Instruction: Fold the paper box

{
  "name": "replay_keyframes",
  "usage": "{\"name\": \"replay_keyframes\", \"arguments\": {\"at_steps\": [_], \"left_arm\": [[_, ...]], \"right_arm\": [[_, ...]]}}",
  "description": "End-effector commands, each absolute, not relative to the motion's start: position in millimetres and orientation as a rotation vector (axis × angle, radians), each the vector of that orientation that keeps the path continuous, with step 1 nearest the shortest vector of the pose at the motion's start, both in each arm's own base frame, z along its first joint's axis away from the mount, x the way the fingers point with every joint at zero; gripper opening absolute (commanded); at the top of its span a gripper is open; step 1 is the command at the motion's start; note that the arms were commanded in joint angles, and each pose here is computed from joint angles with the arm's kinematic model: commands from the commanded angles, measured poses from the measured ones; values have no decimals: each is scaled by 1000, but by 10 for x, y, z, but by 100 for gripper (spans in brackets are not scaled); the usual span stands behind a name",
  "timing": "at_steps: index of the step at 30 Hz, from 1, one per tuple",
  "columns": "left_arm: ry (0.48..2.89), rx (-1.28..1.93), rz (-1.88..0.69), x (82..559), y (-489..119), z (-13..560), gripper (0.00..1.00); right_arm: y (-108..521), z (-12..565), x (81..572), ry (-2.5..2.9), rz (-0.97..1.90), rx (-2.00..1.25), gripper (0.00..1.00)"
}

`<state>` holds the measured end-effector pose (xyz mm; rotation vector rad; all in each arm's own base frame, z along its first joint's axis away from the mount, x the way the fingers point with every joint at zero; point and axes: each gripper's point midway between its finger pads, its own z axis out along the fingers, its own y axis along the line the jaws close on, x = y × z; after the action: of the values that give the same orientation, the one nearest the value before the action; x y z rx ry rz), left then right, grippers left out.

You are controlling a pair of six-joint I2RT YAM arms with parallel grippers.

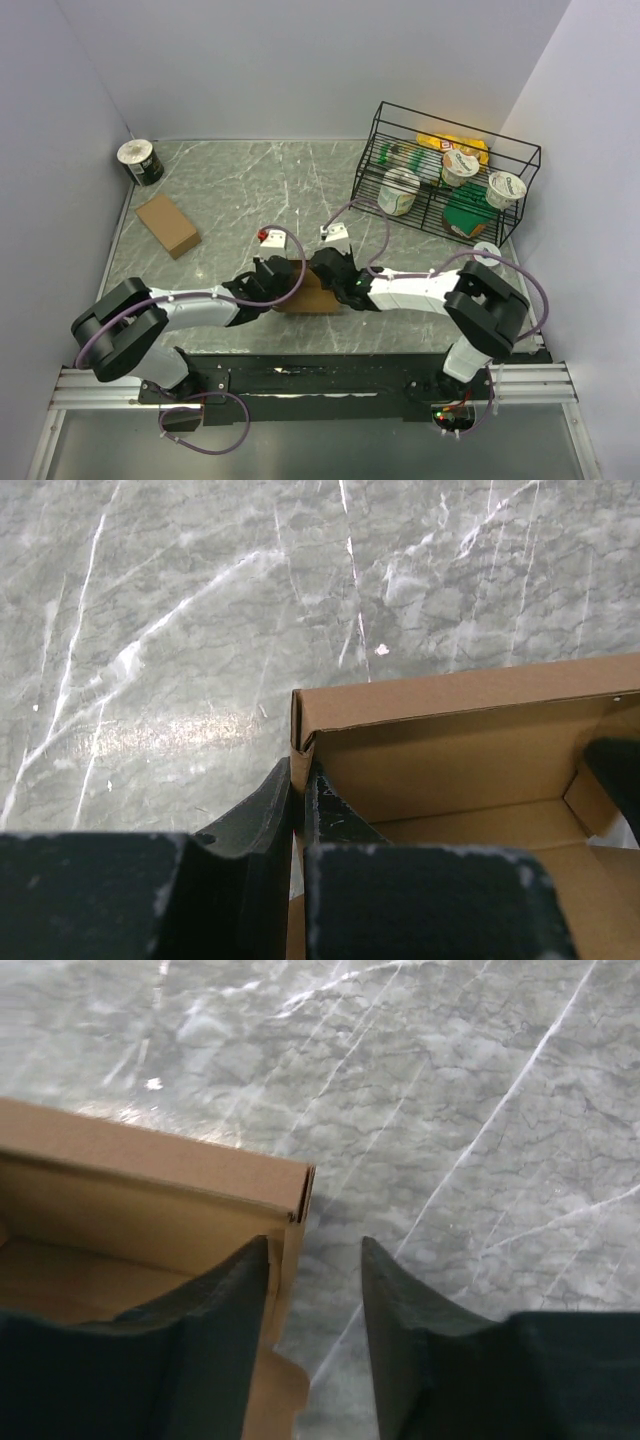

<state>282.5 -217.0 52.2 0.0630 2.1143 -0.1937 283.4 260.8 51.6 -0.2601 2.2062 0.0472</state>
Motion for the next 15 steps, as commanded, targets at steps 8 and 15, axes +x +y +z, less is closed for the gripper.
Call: {"name": "replay_keyframes", "arguments": {"at_steps": [8,15], "left_arm": [[2151,232,-243,2825,-2409,517,1],[2150,558,-337,2643,-2600,522,1]], "right_arm": [[2836,928,2522,2137,403,-383,71],[2669,1180,2283,2107,469,-492,77]]}}
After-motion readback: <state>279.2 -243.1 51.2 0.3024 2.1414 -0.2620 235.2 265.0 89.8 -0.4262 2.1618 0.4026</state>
